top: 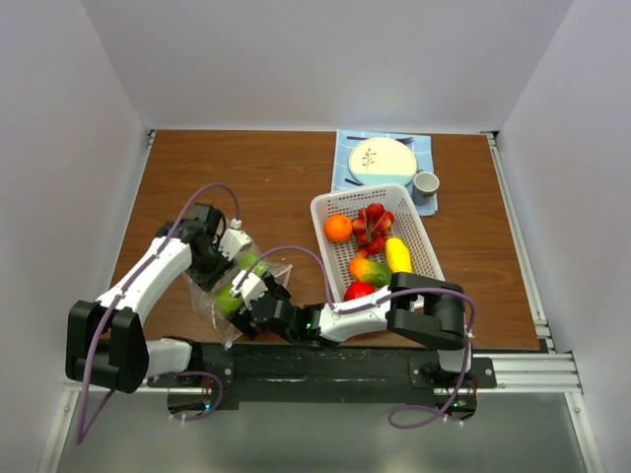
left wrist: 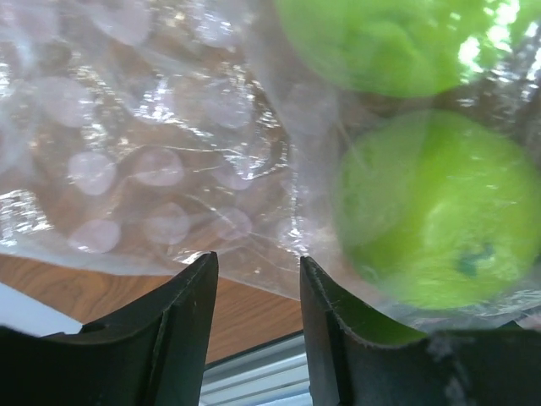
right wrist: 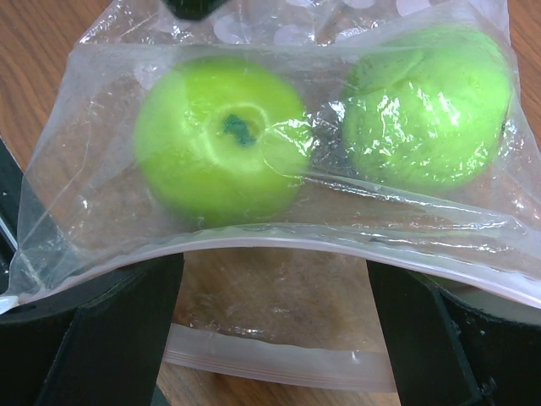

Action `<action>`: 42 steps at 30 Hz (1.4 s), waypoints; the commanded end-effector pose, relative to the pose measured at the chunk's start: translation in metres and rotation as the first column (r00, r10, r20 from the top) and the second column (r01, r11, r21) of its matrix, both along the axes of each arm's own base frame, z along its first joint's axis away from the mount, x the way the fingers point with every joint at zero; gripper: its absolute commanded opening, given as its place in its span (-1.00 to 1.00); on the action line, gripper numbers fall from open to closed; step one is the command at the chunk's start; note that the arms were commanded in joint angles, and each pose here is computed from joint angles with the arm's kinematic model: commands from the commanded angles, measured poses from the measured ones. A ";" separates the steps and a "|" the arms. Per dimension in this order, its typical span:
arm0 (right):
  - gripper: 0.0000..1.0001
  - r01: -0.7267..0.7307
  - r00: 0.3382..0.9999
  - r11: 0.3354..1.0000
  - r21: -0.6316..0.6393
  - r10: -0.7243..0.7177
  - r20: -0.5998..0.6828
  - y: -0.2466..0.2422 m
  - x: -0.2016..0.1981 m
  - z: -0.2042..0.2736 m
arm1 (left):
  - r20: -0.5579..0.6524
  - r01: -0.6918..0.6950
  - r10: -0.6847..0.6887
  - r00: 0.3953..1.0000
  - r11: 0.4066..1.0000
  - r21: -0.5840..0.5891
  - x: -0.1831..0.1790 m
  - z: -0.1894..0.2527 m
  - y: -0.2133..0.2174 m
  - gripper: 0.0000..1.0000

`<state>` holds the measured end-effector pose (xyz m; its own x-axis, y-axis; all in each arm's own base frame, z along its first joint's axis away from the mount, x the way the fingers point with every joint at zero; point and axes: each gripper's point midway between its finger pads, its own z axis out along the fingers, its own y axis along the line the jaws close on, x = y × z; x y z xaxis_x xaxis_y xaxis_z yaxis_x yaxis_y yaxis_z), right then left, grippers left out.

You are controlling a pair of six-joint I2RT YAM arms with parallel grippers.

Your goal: Open the zip-top bag and remove the fake food

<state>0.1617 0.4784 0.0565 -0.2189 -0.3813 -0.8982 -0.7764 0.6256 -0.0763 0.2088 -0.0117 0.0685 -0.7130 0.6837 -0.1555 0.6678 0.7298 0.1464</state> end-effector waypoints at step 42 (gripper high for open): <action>-1.00 0.139 0.987 0.987 0.083 -0.145 0.075 -0.040 0.044 0.064 | 0.024 -0.088 0.086 0.996 0.992 0.086 0.057 -0.045 -0.016 -0.25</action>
<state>0.1729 0.4725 0.0777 -0.2034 -0.3592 -0.9108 -0.7628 0.6413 -0.0825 0.2295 -0.0379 0.0203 -0.7202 0.6897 -0.0749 0.6760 0.7220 0.1475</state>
